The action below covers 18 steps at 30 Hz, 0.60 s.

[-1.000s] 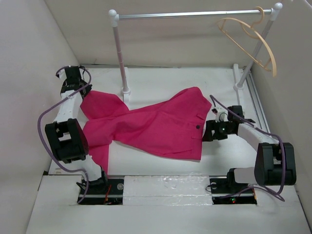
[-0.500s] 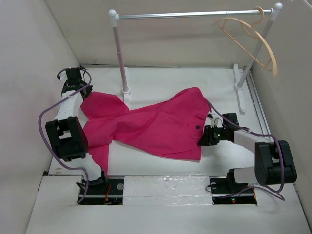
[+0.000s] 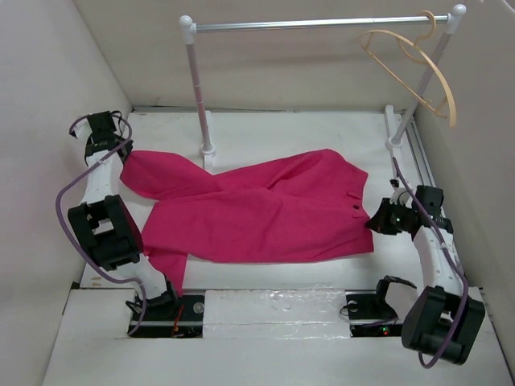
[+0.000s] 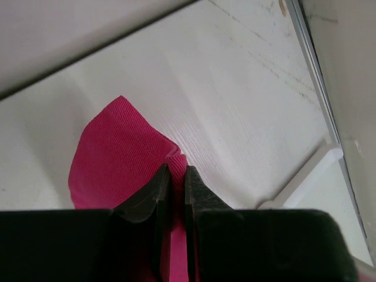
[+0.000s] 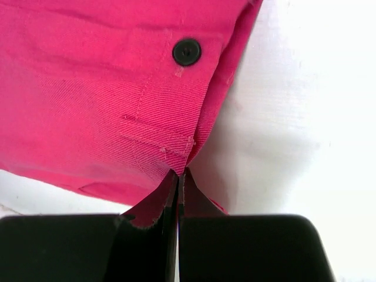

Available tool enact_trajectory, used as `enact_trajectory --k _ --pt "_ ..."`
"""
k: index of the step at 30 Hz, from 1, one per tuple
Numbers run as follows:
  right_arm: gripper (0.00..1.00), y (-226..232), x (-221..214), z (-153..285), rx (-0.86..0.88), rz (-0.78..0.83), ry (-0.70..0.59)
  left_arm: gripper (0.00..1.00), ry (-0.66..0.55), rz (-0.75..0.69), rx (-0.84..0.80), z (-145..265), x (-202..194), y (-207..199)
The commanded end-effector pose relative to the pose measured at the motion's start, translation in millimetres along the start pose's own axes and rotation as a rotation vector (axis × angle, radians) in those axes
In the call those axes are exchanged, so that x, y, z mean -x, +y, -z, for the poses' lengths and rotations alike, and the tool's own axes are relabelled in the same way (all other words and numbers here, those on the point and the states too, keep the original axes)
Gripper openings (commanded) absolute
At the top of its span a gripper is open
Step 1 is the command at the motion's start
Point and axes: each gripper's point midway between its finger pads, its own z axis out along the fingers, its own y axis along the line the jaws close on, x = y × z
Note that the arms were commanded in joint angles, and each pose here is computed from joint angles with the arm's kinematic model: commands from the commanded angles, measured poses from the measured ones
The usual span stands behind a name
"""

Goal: Place the trousers on the hanger
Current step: Flatten out the trousers at the center of the board.

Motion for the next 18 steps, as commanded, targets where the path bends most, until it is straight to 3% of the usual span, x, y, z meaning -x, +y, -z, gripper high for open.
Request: enact_trajectory --k 1,7,10,14,15,16,17,18 --pt "0.00 -4 -26 15 -0.067 -0.056 0.079 0.00 -0.193 0.061 -0.065 40 65 -27" --pt "0.00 -12 -45 42 -0.187 -0.055 0.186 0.00 -0.208 0.078 0.030 20 81 -8" --pt "0.00 0 -50 42 -0.125 -0.021 0.239 0.00 -0.175 0.120 0.038 -3 83 -4" --pt "0.00 -5 -27 41 -0.146 0.020 0.187 0.00 -0.163 0.117 -0.043 -12 95 -31" --pt "0.08 -6 -16 41 -0.150 0.036 0.162 0.00 -0.103 0.083 -0.111 -14 83 -43" --pt "0.34 -6 -7 41 -0.149 0.064 0.150 0.04 -0.093 0.088 -0.116 -15 85 -42" --pt "0.43 -9 1 39 -0.153 0.066 0.154 0.10 -0.058 0.082 -0.094 -22 76 -36" --pt "0.50 -7 23 41 -0.151 0.094 0.107 0.31 -0.034 0.061 -0.110 -23 67 -42"
